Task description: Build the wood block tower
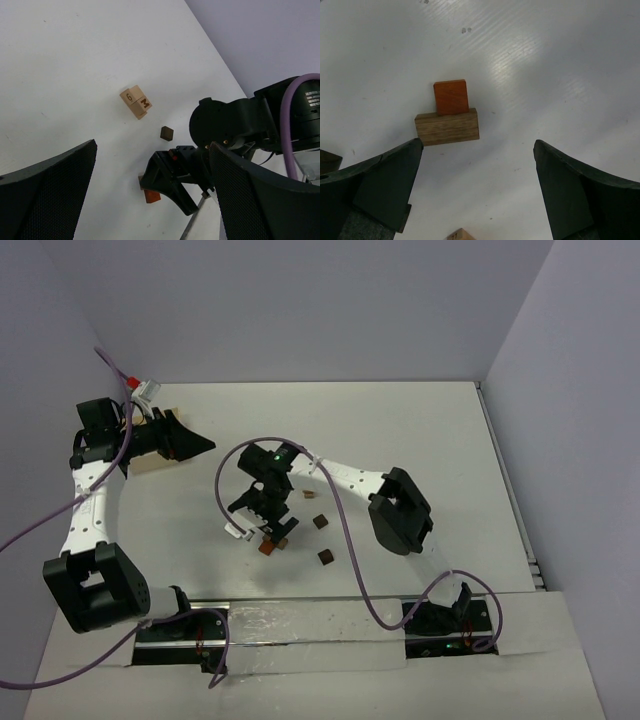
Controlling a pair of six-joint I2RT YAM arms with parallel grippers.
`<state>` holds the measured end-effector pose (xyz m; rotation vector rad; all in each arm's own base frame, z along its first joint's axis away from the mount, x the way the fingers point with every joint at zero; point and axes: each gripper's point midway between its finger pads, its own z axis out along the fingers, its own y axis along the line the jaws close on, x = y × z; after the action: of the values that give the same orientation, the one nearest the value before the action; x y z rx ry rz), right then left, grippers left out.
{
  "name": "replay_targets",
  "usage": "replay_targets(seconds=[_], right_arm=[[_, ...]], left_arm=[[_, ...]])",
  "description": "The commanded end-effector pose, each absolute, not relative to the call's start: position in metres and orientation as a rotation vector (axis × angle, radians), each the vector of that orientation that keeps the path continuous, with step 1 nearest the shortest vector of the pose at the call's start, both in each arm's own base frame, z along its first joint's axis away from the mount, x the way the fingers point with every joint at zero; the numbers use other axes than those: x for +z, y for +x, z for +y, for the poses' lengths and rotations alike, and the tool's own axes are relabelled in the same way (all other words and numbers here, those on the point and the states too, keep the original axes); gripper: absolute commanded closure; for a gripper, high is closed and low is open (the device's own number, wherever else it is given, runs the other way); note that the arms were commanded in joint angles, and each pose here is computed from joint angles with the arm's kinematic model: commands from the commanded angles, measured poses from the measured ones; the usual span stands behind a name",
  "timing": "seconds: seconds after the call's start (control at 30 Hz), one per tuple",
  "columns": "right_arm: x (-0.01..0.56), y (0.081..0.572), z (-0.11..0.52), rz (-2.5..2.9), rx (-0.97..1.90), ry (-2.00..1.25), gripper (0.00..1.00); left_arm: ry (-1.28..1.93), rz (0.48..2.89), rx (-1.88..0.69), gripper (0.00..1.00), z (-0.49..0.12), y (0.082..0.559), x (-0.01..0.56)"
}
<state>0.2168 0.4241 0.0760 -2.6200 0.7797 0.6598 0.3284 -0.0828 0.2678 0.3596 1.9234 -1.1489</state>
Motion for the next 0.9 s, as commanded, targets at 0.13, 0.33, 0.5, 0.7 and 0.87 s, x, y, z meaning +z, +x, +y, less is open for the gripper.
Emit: replay_targets(seconds=[0.13,0.33,0.5,0.7,0.87], right_arm=[[0.060,0.209,0.414,0.775,0.690,-2.680,0.00],[0.049,0.211,0.411,0.780,0.672,-2.704,0.00],[0.041,0.209,0.408,0.779,0.657,-2.727,0.00],[0.034,0.208,0.408,0.789,0.648,-2.737,0.00],[0.028,0.210,0.409,0.812,0.640,-2.735,0.00]], left_arm=[[0.440,1.848,-1.156,0.01,-0.084,0.328,0.284],[0.439,1.850,-1.165,0.01,-0.084,0.330,0.281],[0.441,1.856,-1.164,0.01,-0.083,0.332,0.277],[0.435,1.863,-1.172,0.01,-0.083,0.333,0.274],[0.454,1.860,-1.151,0.01,-0.082,0.335,0.269]])
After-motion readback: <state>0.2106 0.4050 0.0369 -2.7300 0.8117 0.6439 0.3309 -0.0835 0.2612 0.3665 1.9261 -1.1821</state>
